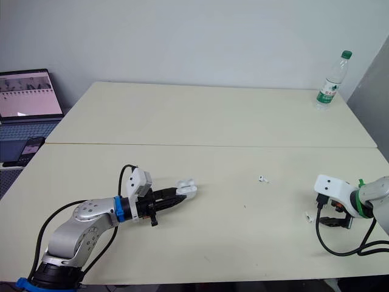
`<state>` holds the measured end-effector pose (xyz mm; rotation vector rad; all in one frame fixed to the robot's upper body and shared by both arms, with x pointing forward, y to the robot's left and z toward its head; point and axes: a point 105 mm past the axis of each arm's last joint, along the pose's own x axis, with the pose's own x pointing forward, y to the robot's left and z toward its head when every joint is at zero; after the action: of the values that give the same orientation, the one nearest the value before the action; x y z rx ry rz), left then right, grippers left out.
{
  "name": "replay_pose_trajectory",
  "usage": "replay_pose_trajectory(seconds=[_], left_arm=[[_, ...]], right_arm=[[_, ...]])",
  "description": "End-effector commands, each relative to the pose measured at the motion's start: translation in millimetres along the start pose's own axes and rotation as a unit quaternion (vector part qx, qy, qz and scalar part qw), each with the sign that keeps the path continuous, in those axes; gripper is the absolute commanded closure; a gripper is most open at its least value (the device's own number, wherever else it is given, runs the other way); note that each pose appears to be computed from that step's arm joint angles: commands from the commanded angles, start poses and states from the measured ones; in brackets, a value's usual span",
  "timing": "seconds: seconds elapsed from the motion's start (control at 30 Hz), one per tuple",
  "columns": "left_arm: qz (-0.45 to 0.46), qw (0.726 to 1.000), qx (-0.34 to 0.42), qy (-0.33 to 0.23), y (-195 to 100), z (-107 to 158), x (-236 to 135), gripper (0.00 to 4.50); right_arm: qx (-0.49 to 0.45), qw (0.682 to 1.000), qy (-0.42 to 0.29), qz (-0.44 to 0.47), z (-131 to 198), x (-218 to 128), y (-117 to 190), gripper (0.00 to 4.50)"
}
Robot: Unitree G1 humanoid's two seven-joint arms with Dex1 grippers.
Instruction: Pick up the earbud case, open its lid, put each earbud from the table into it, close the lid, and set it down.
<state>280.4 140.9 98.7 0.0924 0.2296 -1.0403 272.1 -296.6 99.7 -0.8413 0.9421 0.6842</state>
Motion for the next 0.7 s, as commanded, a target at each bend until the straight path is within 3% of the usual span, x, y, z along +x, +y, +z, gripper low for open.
replay_pose_trajectory(seconds=[0.03, 0.37, 0.7], left_arm=[[-0.001, 1.0, 0.023, -0.011, 1.2, 9.9, -1.9, 3.69], [-0.001, 1.0, 0.022, -0.011, 2.1, 8.2, -0.9, 3.69], [-0.003, 1.0, 0.022, -0.011, 2.2, 7.2, -0.3, 3.69]], right_arm=[[-0.003, 1.0, -0.028, -0.012, 18.8, -10.7, -3.6, 0.03], [0.025, 0.997, -0.067, 0.025, 40.8, -23.4, 9.3, 0.03], [-0.022, 0.997, -0.075, 0.025, 45.7, -28.5, 8.8, 0.03]])
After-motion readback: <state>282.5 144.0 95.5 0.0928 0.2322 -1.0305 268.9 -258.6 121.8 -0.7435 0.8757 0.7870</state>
